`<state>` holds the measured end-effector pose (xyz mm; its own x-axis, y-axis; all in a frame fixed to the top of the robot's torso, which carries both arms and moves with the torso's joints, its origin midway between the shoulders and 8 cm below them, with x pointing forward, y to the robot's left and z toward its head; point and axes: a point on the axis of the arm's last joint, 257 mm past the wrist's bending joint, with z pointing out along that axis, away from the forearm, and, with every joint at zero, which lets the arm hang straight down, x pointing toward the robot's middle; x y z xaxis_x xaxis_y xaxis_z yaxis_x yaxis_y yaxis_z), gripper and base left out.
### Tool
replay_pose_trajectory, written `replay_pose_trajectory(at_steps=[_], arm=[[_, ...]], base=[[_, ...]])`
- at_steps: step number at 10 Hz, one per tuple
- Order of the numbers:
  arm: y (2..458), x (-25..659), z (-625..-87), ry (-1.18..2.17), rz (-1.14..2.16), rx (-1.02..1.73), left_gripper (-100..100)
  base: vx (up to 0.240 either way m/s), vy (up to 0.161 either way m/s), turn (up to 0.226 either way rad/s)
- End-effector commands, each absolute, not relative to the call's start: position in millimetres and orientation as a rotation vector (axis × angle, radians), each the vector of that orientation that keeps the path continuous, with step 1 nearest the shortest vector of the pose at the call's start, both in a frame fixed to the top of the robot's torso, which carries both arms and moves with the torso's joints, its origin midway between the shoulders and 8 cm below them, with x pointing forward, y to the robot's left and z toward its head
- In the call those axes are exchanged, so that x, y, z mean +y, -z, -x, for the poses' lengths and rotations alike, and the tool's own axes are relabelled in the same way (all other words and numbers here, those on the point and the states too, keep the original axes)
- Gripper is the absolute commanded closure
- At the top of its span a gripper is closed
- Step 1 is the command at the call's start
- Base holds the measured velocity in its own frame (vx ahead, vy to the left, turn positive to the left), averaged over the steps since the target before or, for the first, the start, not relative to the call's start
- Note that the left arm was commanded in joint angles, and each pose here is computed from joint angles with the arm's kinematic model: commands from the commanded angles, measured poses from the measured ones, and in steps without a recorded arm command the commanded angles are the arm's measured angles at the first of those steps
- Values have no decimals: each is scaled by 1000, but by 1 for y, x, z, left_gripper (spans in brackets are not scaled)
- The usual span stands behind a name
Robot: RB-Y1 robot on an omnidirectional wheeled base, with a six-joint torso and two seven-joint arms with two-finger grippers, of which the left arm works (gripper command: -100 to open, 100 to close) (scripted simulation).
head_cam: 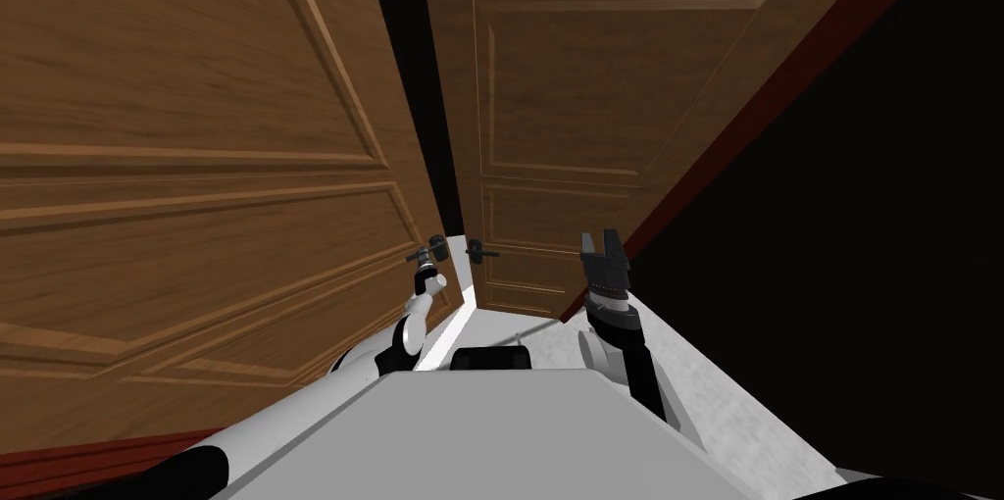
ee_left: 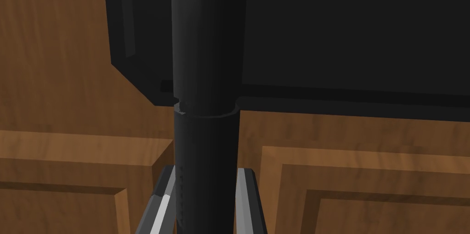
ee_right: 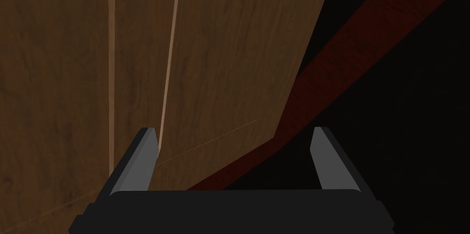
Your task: Push the door open
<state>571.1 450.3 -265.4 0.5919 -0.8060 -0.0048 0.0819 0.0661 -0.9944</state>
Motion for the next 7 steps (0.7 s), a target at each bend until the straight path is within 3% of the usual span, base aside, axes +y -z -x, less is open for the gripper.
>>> replay_pose_trajectory(at_steps=[1, 5, 7], arm=[[250, 470, -564, 735, 1315, 648, 100], [255, 481, -554, 695, 1332, 613, 100], [245, 484, -555, 698, 1316, 597, 100]], base=[[11, 1, -1], [22, 52, -71], [13, 11, 3]])
